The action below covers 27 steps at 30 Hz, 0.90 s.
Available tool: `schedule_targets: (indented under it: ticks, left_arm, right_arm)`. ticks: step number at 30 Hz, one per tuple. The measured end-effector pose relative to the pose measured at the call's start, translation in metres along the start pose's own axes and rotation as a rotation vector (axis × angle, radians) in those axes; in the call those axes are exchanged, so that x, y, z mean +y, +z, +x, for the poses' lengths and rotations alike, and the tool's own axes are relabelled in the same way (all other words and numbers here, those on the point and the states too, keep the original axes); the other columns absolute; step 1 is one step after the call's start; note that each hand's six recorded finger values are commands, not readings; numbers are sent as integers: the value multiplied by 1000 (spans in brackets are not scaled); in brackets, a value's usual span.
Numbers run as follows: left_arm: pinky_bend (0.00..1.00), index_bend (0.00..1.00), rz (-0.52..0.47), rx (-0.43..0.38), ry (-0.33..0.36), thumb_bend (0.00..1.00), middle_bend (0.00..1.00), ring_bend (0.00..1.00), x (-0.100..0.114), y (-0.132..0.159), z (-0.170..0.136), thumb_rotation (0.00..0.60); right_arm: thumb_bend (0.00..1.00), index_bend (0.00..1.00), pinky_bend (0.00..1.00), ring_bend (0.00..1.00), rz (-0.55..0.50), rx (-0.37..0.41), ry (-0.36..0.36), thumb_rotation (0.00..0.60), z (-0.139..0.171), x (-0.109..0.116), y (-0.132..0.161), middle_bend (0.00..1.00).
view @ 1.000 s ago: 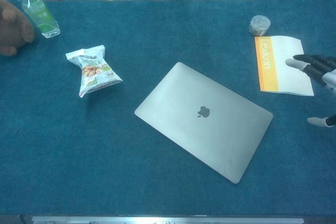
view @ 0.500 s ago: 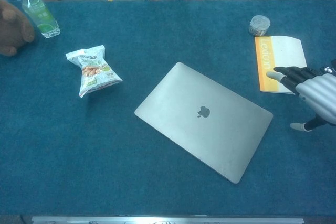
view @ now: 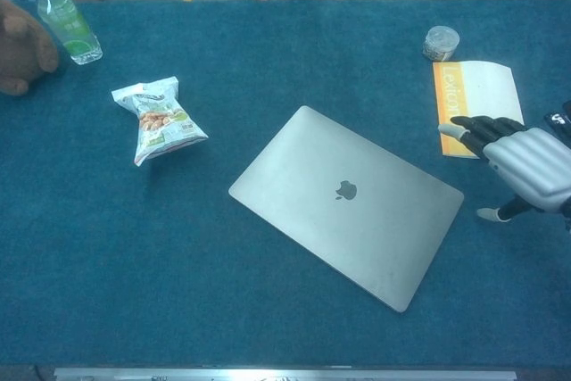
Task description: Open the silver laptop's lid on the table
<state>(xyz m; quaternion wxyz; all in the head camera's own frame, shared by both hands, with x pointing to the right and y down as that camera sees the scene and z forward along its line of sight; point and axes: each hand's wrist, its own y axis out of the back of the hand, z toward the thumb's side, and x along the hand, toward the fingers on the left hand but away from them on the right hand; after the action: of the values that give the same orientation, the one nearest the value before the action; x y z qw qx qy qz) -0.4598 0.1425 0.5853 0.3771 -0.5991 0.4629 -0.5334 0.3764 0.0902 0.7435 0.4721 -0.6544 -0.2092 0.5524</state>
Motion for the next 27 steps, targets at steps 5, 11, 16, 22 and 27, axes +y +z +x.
schedule_targets:
  ticks: [5,11,16,22,27]
  left_arm:
    - [14,47,-2,3,-2,248,0,0,-1,-1,1,600]
    - [14,47,-3,3,3,247,0,0,0,-3,2,600]
    - [14,47,-6,6,7,247,0,0,0,-5,1,600]
    - [14,47,-6,6,8,247,0,0,0,-6,1,600]
    - [14,47,-4,8,7,247,0,0,0,-6,2,600]
  right_arm:
    - [45,0,113,0,1,0,2,600,-4,-3,3,19]
    - [56,0,113,0,0,-3,3,600,-10,-6,6,19]
    - [129,0,113,0,-12,-9,5,600,-14,-7,7,19]
    - [192,0,113,0,-11,-6,4,600,-18,-8,10,19]
    - [214,0,113,0,-14,-2,3,600,-22,-10,15,19]
